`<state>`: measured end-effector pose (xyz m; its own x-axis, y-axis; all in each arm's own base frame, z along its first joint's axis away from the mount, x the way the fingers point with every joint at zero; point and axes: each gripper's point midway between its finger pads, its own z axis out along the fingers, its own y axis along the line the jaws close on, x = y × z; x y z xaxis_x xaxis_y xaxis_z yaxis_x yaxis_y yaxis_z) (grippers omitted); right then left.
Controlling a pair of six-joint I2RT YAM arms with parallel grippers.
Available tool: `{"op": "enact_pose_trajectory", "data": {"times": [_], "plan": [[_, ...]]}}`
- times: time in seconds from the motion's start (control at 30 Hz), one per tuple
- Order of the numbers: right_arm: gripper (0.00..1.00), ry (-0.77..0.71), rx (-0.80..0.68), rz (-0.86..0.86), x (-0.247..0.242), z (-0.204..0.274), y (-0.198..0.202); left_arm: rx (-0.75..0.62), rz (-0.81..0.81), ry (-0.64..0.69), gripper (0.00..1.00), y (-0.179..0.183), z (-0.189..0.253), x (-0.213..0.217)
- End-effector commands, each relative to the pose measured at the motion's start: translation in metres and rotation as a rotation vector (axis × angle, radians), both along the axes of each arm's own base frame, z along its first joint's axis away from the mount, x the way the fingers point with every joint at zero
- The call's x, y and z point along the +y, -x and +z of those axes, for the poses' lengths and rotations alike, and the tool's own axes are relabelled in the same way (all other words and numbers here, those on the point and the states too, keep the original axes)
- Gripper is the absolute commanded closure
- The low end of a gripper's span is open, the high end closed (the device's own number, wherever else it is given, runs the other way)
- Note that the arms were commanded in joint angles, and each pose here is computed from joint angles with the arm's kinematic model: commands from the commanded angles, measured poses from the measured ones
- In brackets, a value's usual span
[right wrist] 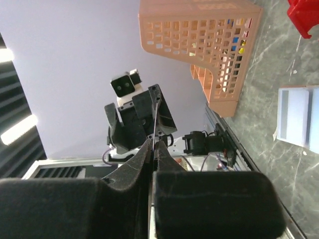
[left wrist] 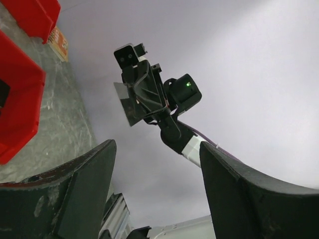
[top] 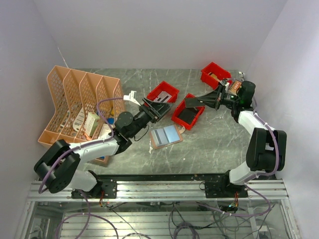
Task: Put the credit cards into the card holder
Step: Pick up the credit card from the storage box.
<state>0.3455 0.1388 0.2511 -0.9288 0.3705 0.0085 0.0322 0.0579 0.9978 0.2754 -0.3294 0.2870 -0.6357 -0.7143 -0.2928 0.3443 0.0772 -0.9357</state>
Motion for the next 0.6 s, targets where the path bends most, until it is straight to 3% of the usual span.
{"op": "enact_pose_trajectory", "data": {"times": [0.0, 0.07, 0.17, 0.27, 0.37, 0.57], "plan": [[1.00, 0.041, -0.227, 0.078, 0.008, 0.022, 0.007, -0.055, -0.025, 0.012, 0.24, -0.005, 0.018, -0.014], [1.00, 0.137, -0.480, 0.152, 0.007, 0.026, 0.001, -0.126, -0.055, -0.049, 0.28, -0.005, 0.015, -0.015], [1.00, 0.313, -0.742, 0.218, 0.001, 0.012, -0.010, -0.225, -0.090, -0.189, 0.28, -0.004, 0.002, -0.010], [1.00, 0.427, -0.844, 0.388, 0.008, -0.009, 0.001, -0.304, -0.138, -0.380, 0.28, -0.001, -0.022, -0.002], [1.00, 0.443, -0.862, 0.541, 0.018, -0.031, 0.017, -0.417, -0.199, -0.538, 0.26, 0.007, -0.029, 0.001], [1.00, 0.527, -0.948, 0.701, 0.047, -0.050, 0.041, -0.576, -0.367, -0.713, 0.25, 0.016, -0.043, -0.009]]}}
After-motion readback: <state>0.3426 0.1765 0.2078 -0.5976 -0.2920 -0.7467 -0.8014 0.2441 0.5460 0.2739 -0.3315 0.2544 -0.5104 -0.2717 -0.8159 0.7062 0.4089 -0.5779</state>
